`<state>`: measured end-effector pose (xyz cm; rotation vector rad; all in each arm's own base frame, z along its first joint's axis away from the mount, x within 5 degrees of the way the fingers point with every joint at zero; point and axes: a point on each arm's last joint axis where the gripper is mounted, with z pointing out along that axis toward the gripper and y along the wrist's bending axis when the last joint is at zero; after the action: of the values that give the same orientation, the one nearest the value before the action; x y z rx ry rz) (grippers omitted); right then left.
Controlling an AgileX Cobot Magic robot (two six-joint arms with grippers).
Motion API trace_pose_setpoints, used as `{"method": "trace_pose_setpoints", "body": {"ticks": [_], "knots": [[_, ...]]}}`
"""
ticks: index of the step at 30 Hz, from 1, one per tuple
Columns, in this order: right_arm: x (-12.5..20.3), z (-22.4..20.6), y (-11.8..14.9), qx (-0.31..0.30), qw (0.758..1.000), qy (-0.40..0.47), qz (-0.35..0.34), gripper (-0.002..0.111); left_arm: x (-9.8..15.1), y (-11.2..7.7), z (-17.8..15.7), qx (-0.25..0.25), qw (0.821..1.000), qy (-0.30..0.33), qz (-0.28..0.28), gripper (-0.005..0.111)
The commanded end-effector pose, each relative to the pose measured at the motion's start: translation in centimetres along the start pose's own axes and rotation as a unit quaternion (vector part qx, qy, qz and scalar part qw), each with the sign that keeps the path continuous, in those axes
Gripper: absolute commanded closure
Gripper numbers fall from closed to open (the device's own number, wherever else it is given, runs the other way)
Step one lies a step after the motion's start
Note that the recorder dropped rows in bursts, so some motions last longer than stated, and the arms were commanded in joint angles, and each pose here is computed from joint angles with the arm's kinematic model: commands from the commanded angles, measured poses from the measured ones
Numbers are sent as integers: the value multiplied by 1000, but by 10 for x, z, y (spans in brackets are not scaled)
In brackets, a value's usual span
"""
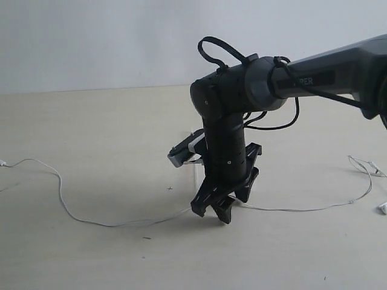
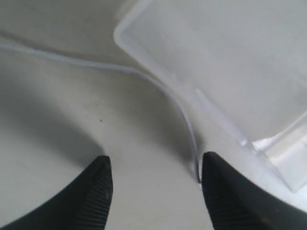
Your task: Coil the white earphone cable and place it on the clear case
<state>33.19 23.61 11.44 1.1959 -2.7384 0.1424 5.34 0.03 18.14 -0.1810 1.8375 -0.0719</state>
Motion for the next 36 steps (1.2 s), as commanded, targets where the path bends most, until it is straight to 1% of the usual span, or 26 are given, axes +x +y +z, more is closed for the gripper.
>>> {"method": "trace_pose_setpoints", "body": {"ticks": [1, 7, 9, 11, 15, 16, 19, 22, 24, 25, 27, 30, 31, 32, 33, 34, 35, 36], "knots": [[-4, 8, -1, -2, 1000, -4, -5, 53, 0, 0, 0, -1, 1000, -4, -1, 107], [-8, 11, -2, 0, 1000, -19, -5, 54, 0, 0, 0, -1, 1000, -4, -1, 107], [-8, 11, -2, 0, 1000, -21, -4, 59, 0, 0, 0, -1, 1000, -4, -1, 107], [-8, 11, -2, 1, 1000, -21, -6, 73, 0, 0, 0, -1, 1000, -4, -1, 107], [-11, 11, -6, 26, 998, -33, -39, 106, 0, 0, 0, -1, 1000, -4, -1, 107], [-11, 10, -7, 29, 998, -35, -41, 108, 0, 0, 0, -1, 1000, -4, -1, 107], [-12, 7, -8, 36, 998, -37, -43, 108, 0, 0, 0, -1, 1000, -4, -1, 107], [-8, -13, -10, 37, 998, -20, -39, 108, 0, 0, 0, -1, 1000, -4, -1, 107], [-6, -35, -10, 36, 999, -22, -34, 108, 0, 0, 0, -1, 1000, -4, -1, 107], [-7, -48, -12, 41, 998, -41, -32, 108, 0, 0, 0, -1, 1000, -4, -1, 107], [-7, -80, -13, 47, 995, -89, -28, 108, 0, 0, 0, -1, 1000, -4, -1, 107], [2, -135, -7, 22, 985, -171, -13, 108, 0, 0, 0, -1, 1000, -4, -1, 107], [15, -176, 0, -1, 972, -234, -17, 108, 0, 0, 0, -1, 1000, -4, -1, 107], [23, -198, 5, -18, 963, -268, -19, 108, 0, 0, 0, -1, 1000, -4, -1, 107], [41, -235, 11, -32, 945, -325, -26, 108, 0, 0, 0, -1, 1000, -4, -1, 107], [53, -255, 14, -35, 934, -354, -29, 108, 0, 0, 0, -1, 1000, -4, -1, 107], [75, -289, 17, -28, 913, -404, -40, 108, 0, 0, 0, -1, 1000, -4, -1, 107], [87, -306, 19, -19, 900, -434, -43, 108, 0, 0, 0, -1, 1000, -4, -1, 107]]}}
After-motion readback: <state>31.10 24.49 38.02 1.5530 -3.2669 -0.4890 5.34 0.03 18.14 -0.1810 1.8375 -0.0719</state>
